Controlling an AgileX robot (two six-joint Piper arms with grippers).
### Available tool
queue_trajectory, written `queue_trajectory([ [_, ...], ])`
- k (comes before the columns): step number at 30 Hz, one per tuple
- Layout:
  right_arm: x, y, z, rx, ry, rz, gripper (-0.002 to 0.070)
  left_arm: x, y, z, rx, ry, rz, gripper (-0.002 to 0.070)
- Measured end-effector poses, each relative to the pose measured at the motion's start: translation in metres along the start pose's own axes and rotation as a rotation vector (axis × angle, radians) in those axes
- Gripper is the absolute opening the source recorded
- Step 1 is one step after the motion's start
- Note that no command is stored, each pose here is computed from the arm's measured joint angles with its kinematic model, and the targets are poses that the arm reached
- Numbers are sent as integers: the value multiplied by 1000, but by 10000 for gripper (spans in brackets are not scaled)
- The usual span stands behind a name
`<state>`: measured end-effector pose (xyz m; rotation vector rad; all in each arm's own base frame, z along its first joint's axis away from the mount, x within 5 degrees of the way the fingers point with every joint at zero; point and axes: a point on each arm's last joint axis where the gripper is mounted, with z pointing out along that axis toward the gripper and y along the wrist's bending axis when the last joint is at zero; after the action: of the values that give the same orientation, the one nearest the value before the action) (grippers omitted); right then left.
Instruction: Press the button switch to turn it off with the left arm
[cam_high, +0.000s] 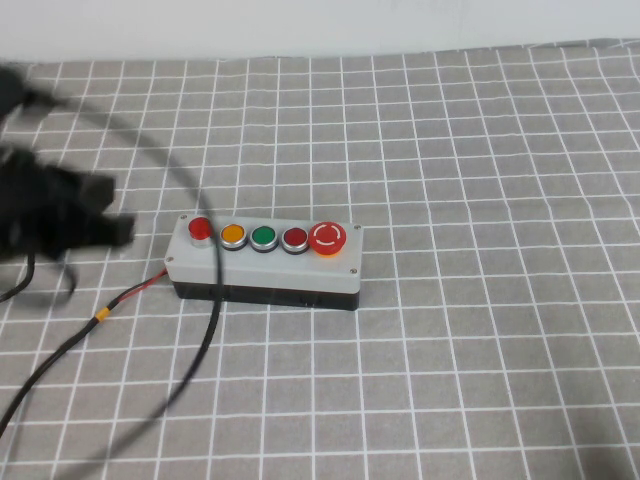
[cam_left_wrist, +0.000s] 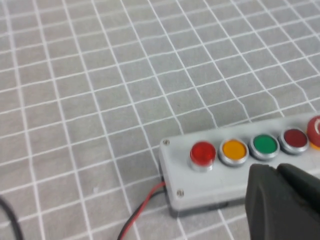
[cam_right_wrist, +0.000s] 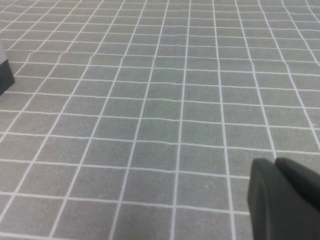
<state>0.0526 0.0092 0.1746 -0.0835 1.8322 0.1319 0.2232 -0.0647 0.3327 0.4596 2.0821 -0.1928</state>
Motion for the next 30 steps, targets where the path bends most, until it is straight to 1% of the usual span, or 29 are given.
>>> queue_trajectory([
  [2, 0, 0, 0, 0, 0, 0, -17, 16, -3, -16, -14, -38, -3, -3],
  [7, 0, 0, 0, 0, 0, 0, -17, 50, -10, -44, -31, -109, -68, -3],
  [12, 0, 0, 0, 0, 0, 0, -17, 81, -16, -75, -63, -265, -89, -3],
  [19, 0, 0, 0, 0, 0, 0, -18, 119, -24, -104, -76, -438, -111, -3],
  [24, 0, 0, 0, 0, 0, 0, -17, 137, -26, -103, -75, -443, -110, -3],
  [30, 0, 0, 0, 0, 0, 0, -17, 148, -28, -96, -59, -374, -112, -3],
])
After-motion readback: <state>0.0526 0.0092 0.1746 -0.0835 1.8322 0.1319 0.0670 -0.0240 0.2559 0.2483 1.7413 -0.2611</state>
